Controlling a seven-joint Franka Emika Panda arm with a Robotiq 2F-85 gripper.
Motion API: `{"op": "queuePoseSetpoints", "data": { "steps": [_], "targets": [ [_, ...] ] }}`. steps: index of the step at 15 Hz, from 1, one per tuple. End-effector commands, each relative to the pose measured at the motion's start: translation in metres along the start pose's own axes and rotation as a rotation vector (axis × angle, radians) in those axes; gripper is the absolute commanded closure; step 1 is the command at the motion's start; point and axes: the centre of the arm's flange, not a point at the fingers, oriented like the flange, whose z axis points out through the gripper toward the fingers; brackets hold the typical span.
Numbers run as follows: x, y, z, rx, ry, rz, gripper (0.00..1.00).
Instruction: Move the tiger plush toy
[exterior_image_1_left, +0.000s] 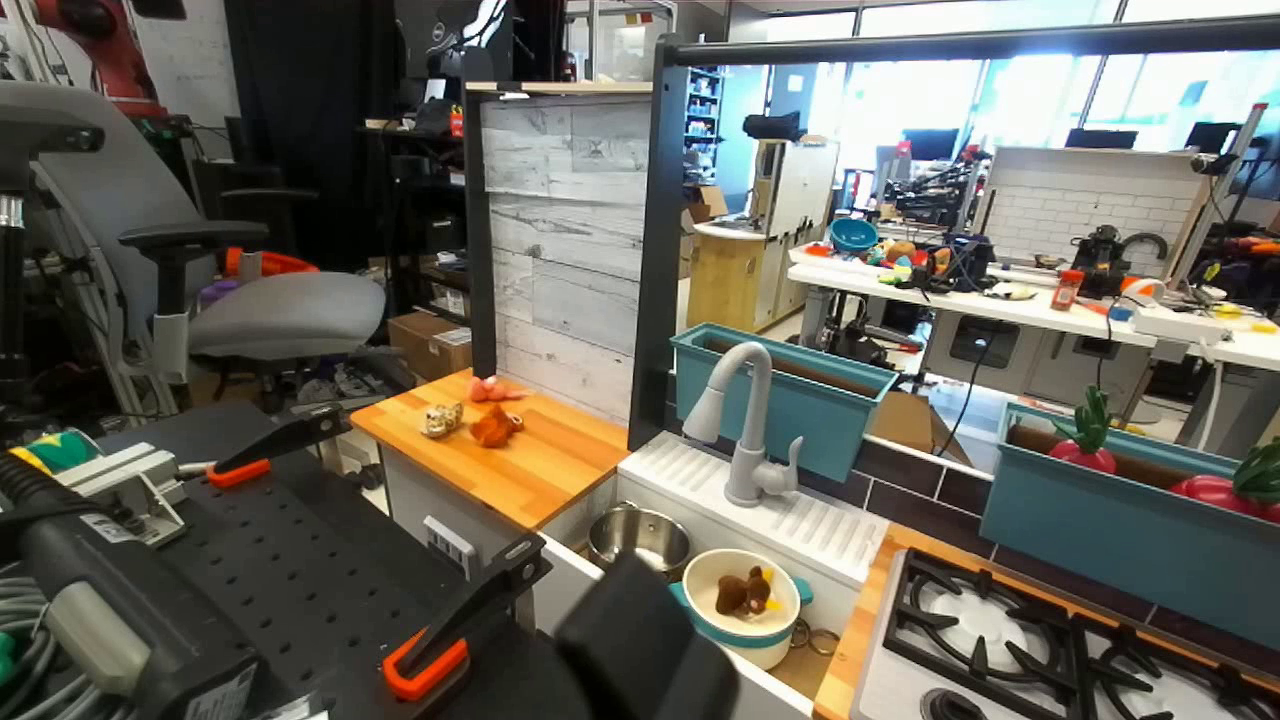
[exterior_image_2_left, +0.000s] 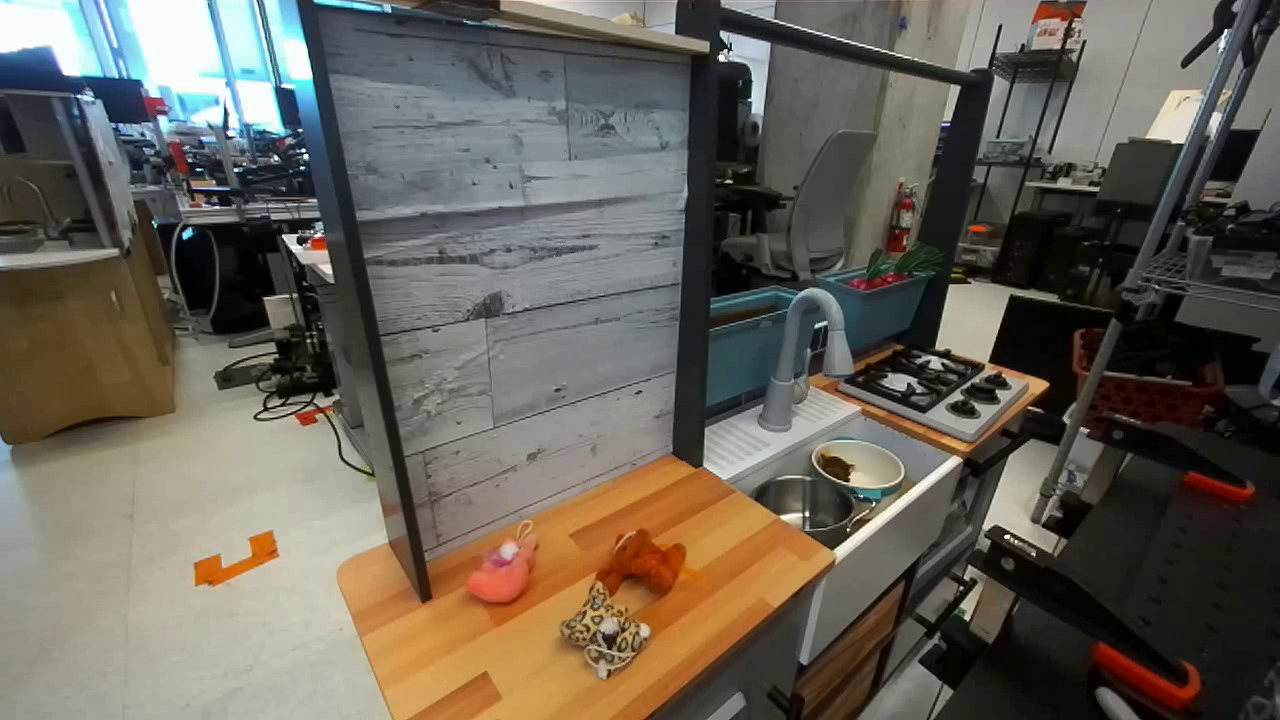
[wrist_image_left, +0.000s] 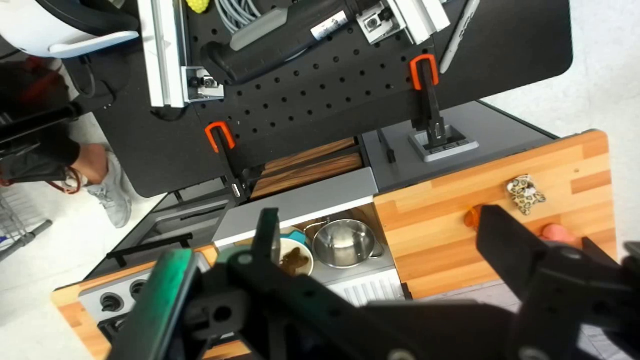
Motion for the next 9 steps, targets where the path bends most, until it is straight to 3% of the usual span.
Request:
{"op": "queuePoseSetpoints", "data": {
  "steps": [1,9],
  "targets": [
    [0.000,0.000,0.000,0.000,0.000,0.000,0.00],
    [0.048,-0.032,0.051,-0.062,-0.039,-0.029,0.00]
  ]
}}
